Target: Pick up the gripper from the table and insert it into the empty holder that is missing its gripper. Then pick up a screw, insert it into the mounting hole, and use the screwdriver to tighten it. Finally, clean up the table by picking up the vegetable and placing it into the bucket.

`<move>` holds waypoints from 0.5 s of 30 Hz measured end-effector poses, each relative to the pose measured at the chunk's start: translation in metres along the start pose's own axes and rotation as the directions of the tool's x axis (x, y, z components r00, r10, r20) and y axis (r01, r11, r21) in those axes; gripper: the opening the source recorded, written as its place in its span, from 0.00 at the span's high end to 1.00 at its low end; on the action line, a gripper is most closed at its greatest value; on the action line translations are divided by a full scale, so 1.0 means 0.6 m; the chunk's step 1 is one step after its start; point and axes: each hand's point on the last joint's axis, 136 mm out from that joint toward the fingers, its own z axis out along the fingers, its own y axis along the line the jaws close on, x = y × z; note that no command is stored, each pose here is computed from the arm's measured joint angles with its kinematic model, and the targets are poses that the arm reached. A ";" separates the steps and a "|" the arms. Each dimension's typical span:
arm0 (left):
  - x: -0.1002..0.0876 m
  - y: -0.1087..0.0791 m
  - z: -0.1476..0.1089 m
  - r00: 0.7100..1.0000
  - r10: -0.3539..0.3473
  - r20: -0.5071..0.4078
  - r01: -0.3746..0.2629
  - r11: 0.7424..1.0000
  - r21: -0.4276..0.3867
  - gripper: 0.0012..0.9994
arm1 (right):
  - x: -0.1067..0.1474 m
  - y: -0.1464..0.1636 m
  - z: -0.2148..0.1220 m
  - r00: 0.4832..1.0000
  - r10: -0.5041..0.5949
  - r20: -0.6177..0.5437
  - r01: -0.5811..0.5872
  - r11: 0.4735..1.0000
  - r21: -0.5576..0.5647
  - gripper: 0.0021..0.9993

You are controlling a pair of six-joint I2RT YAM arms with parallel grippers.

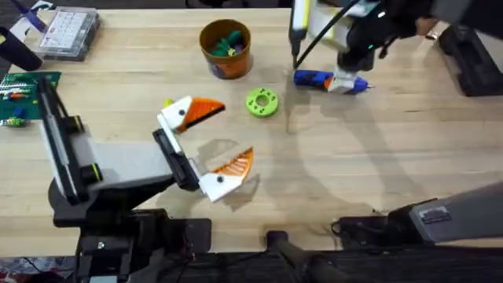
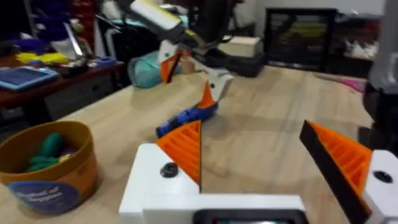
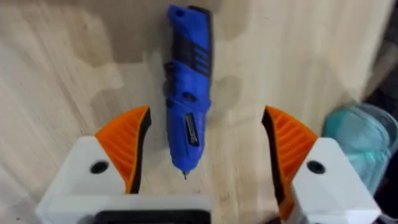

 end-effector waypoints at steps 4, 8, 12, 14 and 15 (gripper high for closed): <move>-0.003 0.023 -0.001 0.996 -0.084 -0.007 0.083 0.993 -0.087 0.01 | -0.007 -0.019 -0.065 0.990 0.128 0.056 -0.133 0.987 0.092 0.00; -0.030 0.046 -0.007 0.987 -0.157 -0.043 0.146 0.970 -0.195 0.01 | -0.010 -0.031 -0.120 0.947 0.293 0.130 -0.311 0.939 0.149 0.00; -0.083 0.072 -0.016 0.980 -0.182 -0.084 0.147 0.938 -0.314 0.01 | -0.011 -0.038 -0.162 0.862 0.462 0.208 -0.496 0.854 0.160 0.00; -0.108 0.087 -0.018 0.979 -0.176 -0.102 0.129 0.924 -0.361 0.01 | -0.014 -0.046 -0.181 0.812 0.527 0.251 -0.571 0.805 0.160 0.00; -0.119 0.095 -0.020 0.977 -0.179 -0.113 0.123 0.915 -0.384 0.01 | -0.015 -0.049 -0.188 0.786 0.555 0.271 -0.605 0.780 0.159 0.00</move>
